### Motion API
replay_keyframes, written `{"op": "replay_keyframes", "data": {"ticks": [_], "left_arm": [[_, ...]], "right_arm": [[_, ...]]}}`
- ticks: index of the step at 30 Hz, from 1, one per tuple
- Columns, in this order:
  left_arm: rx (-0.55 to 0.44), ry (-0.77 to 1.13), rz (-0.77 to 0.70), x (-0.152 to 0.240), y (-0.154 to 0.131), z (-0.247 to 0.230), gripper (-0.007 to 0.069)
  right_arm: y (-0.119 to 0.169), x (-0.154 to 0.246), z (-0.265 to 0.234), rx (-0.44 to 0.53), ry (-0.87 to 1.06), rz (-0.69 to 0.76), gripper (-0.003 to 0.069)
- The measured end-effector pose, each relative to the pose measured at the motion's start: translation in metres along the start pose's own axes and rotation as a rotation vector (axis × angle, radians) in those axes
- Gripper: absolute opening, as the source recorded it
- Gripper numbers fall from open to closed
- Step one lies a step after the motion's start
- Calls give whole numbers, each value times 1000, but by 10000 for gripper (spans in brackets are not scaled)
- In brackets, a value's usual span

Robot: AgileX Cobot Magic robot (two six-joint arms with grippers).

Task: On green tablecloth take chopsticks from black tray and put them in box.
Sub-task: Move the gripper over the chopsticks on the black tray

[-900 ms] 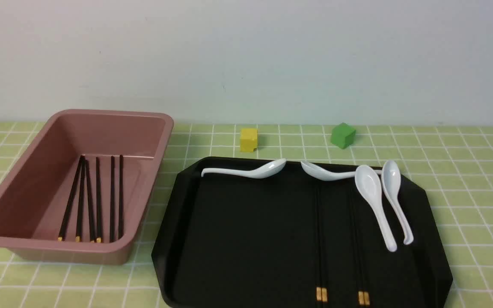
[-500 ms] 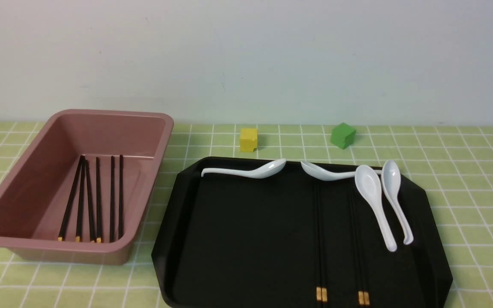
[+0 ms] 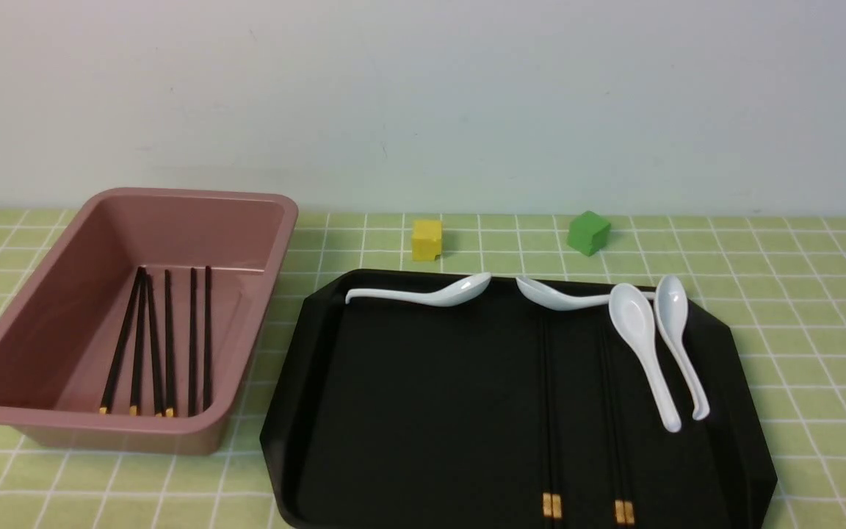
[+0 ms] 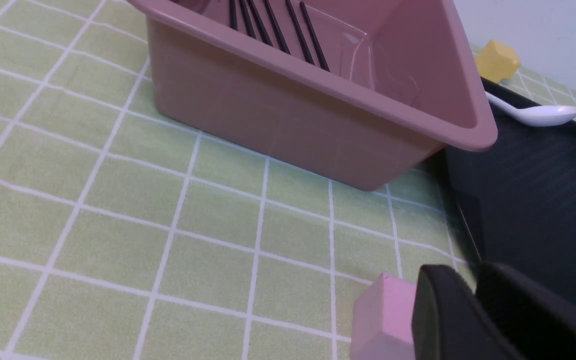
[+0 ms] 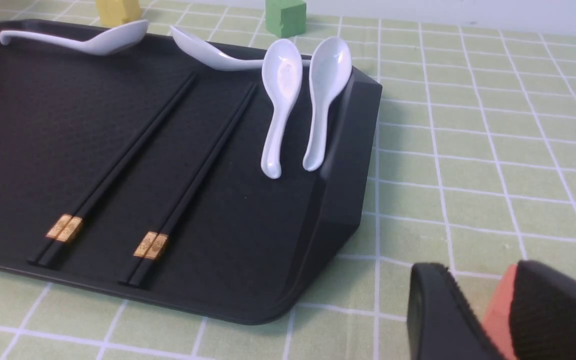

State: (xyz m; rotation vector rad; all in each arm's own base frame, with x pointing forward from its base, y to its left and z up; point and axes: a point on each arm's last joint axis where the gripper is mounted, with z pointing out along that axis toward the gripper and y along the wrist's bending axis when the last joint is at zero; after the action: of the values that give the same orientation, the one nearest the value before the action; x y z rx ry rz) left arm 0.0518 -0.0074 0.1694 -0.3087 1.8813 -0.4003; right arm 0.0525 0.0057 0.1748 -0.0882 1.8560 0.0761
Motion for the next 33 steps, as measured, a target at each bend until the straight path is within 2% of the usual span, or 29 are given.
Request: {"op": "replay_keyframes", "data": {"ticks": [4,6,10,16,21,23,25,26,29,33], "left_arm": [[0,0,0,0,0,0,113],[0,0,0,0,0,0,113],[0,0,0,0,0,0,120],[0,0,0,0,0,0,125],[0,0,0,0,0,0,131],[0,0,0,0,0,0,134],[0,0,0,0,0,0,135],[0,0,0,0,0,0,137],[0,0,0,0,0,0,140],[0,0,0,0,0,0,144]], "right_arm": [[-3,0,0,35,1,-92,240],[-7,0,0,78,4,-203,240],[-11,-1,-1,117,10,-305,240],[-12,-1,-1,132,9,-344,240],[-5,-8,0,57,-104,-60,240],[-1,-17,-1,-8,-204,210,240],[0,-21,-2,-37,-248,330,240],[0,-26,-4,-68,-302,456,240],[-1,-31,-5,-101,-350,586,240],[-1,-32,-6,-113,-361,637,240]]}}
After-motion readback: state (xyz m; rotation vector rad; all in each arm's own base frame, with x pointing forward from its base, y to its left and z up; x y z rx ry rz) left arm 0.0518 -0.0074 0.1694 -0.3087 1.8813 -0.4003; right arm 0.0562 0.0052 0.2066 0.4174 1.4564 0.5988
